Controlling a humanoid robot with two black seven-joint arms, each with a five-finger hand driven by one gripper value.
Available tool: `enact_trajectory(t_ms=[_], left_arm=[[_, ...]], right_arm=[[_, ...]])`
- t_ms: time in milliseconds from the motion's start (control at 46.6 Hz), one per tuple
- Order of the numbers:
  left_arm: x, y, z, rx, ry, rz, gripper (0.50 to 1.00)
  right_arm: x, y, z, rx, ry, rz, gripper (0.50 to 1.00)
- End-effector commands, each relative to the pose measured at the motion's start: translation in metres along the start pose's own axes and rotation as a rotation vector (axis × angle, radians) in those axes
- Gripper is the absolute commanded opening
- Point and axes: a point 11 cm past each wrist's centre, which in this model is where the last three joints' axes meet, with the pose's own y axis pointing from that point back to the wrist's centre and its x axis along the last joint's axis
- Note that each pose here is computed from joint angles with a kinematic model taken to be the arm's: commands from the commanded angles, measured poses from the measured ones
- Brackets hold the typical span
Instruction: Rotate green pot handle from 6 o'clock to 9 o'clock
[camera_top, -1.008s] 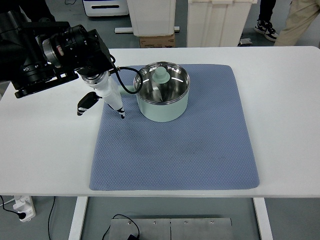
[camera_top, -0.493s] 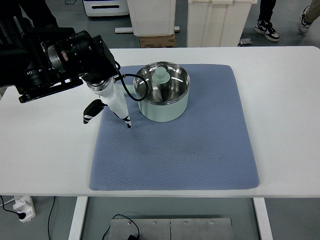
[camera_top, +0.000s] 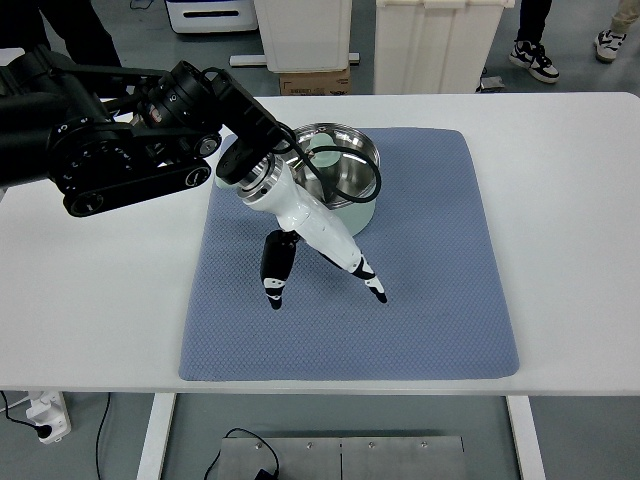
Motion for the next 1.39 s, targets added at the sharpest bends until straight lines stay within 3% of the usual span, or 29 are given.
enact_trajectory(t_ms=[0, 193, 408, 579, 708, 987, 1373], left_arm=[[0.014, 0.003, 0.006, -0.084, 0.113, 0.104, 1.000], [0.040, 0.016, -0.008, -0.213, 0.354, 0.331, 1.000], [0.064, 0.057, -0.049, -0.337, 0.643, 0.667, 1.000], [0.066, 0.092, -0.089, -0.395, 0.888, 0.912, 1.000], [0.053, 0.104, -0.114, -0.434, 1.061, 1.032, 1.000], [0.025, 0.113, -0.140, -0.493, 1.278, 1.131, 1.000], [-0.044, 0.134, -0.204, -0.335, 1.631, 1.398, 1.000]], right_arm=[[0.000, 0.000, -0.001, 0.001, -0.001, 0.000, 1.000], [0.000, 0.000, 0.000, 0.000, -0.001, 0.000, 1.000], [0.000, 0.000, 0.000, -0.001, 0.000, 0.000, 1.000], [0.000, 0.000, -0.001, 0.001, 0.000, 0.000, 1.000], [0.000, 0.000, 0.000, 0.000, -0.001, 0.000, 1.000], [0.000, 0.000, 0.000, -0.001, 0.000, 0.000, 1.000], [0.000, 0.000, 0.000, -0.001, 0.000, 0.000, 1.000]])
